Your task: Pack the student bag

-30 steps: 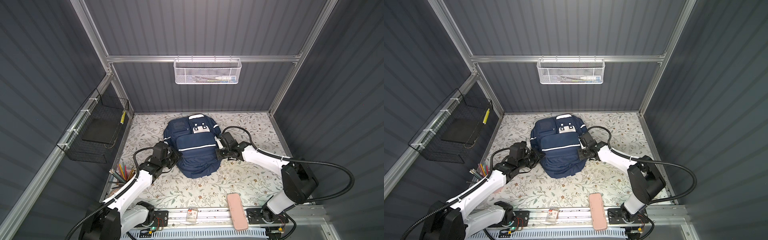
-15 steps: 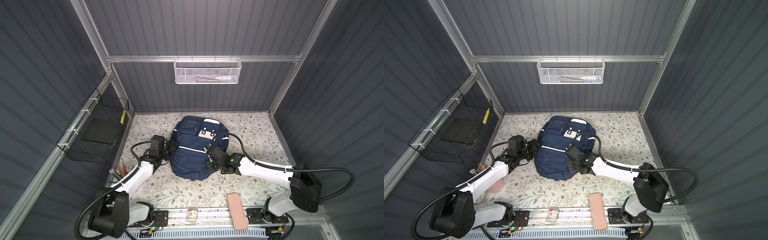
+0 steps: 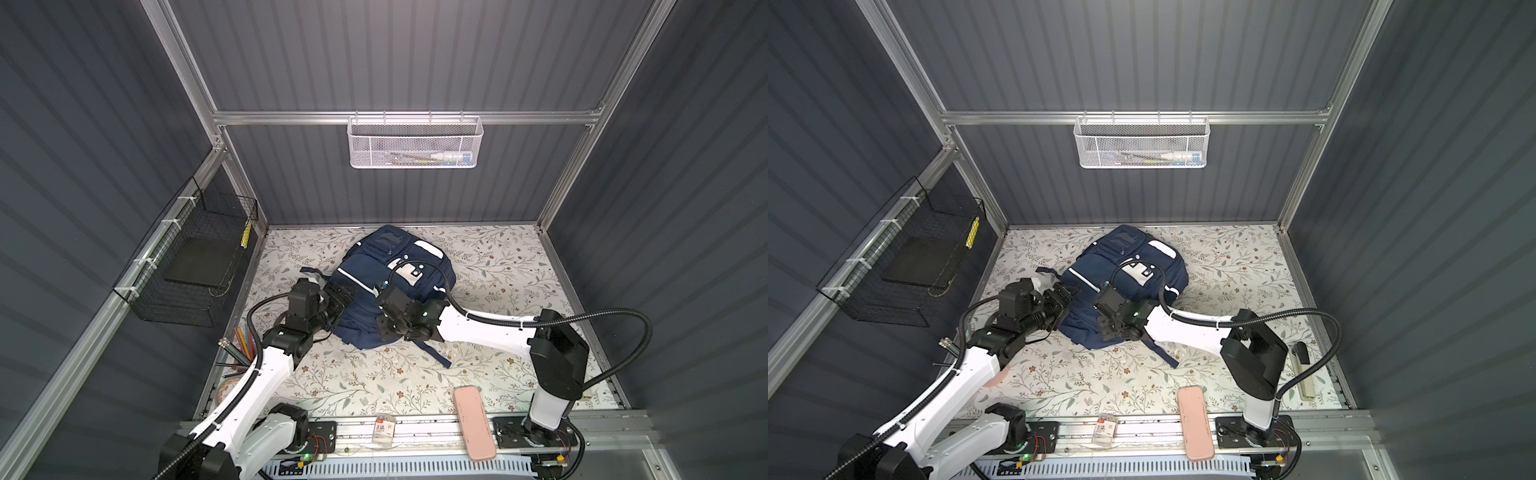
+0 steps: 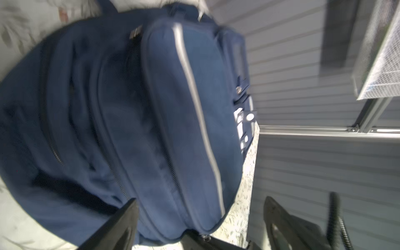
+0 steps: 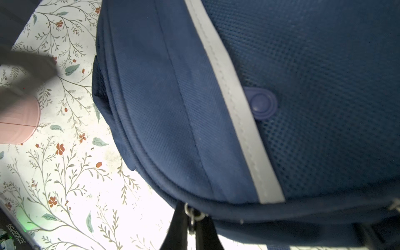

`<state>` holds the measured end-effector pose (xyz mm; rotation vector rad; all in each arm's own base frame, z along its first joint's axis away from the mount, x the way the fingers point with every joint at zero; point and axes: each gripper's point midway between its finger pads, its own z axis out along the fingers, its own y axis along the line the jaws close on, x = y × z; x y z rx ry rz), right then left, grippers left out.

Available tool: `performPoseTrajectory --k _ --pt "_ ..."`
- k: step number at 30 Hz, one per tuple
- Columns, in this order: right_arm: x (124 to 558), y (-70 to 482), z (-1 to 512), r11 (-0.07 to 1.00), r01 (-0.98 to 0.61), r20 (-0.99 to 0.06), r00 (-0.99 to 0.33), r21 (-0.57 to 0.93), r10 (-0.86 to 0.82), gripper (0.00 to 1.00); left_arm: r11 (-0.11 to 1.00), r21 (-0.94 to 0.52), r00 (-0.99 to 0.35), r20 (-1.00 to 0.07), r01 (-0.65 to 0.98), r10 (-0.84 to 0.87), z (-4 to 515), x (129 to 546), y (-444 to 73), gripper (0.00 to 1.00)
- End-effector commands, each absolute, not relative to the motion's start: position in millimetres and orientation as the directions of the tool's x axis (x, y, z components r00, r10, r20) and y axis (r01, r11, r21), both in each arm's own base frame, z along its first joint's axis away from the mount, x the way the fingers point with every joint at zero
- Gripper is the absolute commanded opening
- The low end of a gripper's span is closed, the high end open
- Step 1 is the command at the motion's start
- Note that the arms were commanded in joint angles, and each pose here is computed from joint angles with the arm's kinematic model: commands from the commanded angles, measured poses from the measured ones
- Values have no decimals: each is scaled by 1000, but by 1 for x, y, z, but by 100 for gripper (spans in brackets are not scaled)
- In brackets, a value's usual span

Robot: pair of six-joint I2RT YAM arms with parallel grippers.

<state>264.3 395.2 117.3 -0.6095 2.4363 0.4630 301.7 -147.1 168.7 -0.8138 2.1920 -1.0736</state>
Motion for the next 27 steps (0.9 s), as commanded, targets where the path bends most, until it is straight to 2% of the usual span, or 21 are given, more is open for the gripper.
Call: performPoseTrajectory --k 1,5,8,9,13,15,23,27 --pt "263 400 130 836 -518 -644 -705 181 -297 0 424 -862 -673 -141 -277 -726 163 309 -173 79" --pt "253 402 131 825 -546 -654 -679 148 -332 0 487 -839 -715 -185 -242 -674 162 323 -207 71" --pt "247 403 132 817 -554 -653 -680 161 -333 0 479 -847 -730 -175 -230 -661 155 327 -220 59" --pt "246 404 132 812 -558 -653 -681 171 -330 0 478 -846 -725 -174 -237 -666 151 326 -219 53" --pt "247 393 127 834 -534 -646 -688 141 -332 0 502 -826 -708 -193 -257 -680 143 320 -208 10" --pt "253 378 123 858 -504 -638 -693 98 -335 0 526 -810 -709 -210 -259 -673 142 316 -204 0" --pt "278 296 108 910 -414 -573 -753 28 -325 0 580 -772 -710 -254 -260 -657 140 306 -191 0" --pt "297 264 102 932 -357 -566 -783 71 -257 0 568 -786 -703 -260 -243 -661 148 306 -190 0"
